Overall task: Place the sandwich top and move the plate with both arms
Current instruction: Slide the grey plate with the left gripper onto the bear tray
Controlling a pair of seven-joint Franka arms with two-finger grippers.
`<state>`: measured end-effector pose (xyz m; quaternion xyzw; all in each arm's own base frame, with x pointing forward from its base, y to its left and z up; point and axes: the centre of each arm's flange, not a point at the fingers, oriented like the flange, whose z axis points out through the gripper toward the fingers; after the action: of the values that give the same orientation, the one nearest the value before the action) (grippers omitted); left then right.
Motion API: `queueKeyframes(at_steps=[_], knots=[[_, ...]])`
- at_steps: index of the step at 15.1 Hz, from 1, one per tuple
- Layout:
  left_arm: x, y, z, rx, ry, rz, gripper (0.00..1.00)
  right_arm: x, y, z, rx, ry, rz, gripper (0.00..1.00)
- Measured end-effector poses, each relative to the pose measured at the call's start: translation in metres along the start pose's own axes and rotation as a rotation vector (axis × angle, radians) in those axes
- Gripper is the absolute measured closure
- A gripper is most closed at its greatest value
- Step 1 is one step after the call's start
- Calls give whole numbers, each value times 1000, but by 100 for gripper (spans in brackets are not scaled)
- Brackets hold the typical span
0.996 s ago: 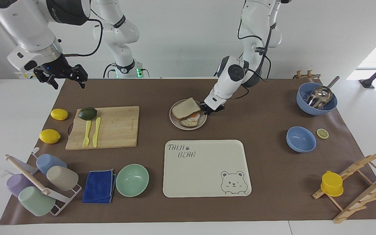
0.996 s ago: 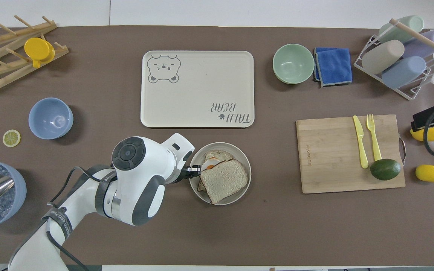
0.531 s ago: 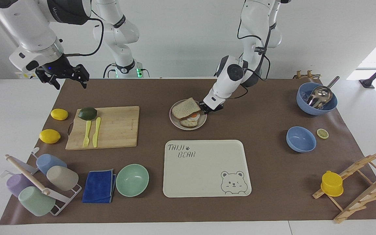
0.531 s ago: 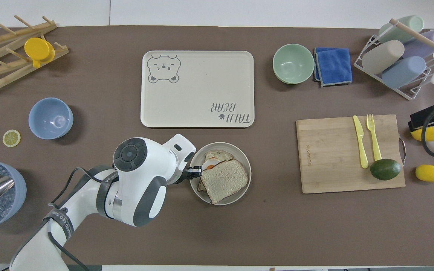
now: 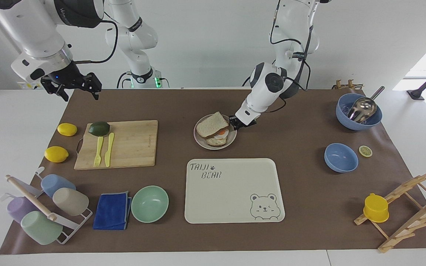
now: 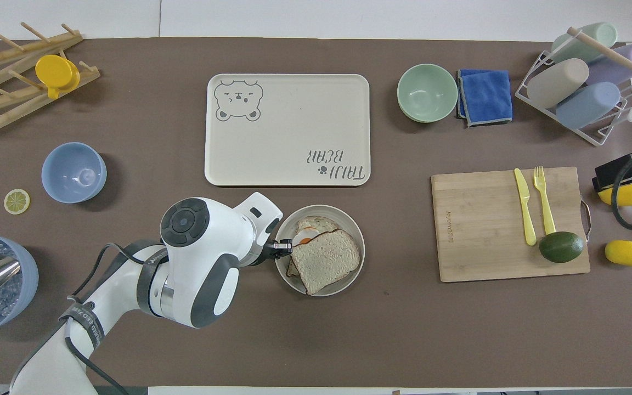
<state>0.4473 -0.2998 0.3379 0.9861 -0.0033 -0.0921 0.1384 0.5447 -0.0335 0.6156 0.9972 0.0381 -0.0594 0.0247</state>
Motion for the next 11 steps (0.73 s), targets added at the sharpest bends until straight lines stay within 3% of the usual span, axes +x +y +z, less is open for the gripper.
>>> queueKeyframes(at_steps=[4,11], knots=[[29,-20,-58,-51,0,-34,96,0,0,0,0,0,0,0],[84,-28,-112,-126,98,-76,96,0,0,0,0,0,0,0]])
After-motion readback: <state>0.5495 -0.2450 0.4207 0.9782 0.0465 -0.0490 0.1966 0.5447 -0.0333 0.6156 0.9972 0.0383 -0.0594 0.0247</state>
